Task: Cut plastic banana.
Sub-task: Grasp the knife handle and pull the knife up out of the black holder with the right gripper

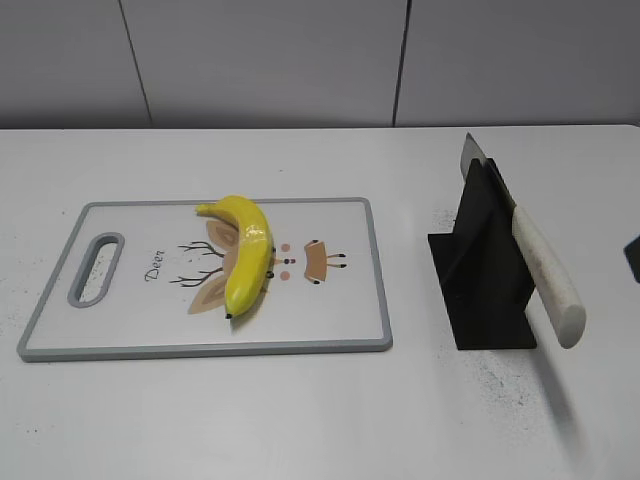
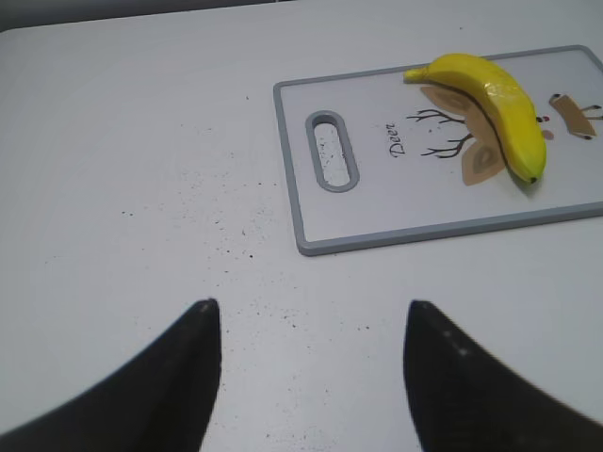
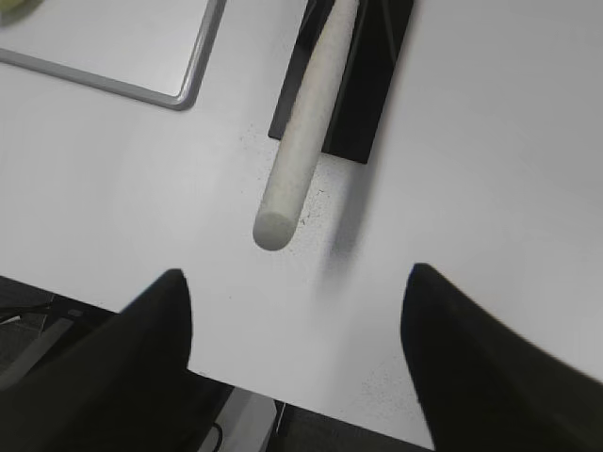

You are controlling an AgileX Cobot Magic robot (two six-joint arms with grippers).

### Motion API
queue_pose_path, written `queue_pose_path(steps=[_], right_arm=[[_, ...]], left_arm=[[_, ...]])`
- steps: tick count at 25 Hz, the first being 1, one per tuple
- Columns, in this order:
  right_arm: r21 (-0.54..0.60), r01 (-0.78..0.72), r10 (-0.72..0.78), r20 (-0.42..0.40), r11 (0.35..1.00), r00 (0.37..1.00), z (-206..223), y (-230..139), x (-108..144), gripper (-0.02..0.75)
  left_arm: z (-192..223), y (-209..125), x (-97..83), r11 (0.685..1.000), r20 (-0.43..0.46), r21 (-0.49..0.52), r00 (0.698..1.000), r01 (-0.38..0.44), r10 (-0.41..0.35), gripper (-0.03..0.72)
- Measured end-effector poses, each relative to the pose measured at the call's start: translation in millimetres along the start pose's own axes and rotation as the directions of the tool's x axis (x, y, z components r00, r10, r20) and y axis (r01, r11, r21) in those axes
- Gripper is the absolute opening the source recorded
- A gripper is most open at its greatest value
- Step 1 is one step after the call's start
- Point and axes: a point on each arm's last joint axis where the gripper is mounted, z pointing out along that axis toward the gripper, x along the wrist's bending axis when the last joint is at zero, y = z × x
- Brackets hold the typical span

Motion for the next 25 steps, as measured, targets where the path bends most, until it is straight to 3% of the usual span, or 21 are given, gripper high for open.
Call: queue_pose_path(steps=[10,20,25], right_arm=[[0.269,-0.073,0.053,0.081,0.96,0.995,87.5,35.1,2.9,0.521],[0.325,-0.115,0.081,0.117,0.939,0.99,138.8,41.4,-6.2,0.516],[0.358,-0.139,0.1,0.125,0.923,0.987,151.4,39.5,-5.9,0.441]], left_arm=[[0.0,0.0,0.0,1.0,0.0,0.0,1.0,0.0,0.0,0.574],[0.0,0.0,0.0,1.0,0.0,0.0,1.0,0.0,0.0,0.564],[0.0,0.0,0.0,1.0,0.0,0.0,1.0,0.0,0.0,0.559]])
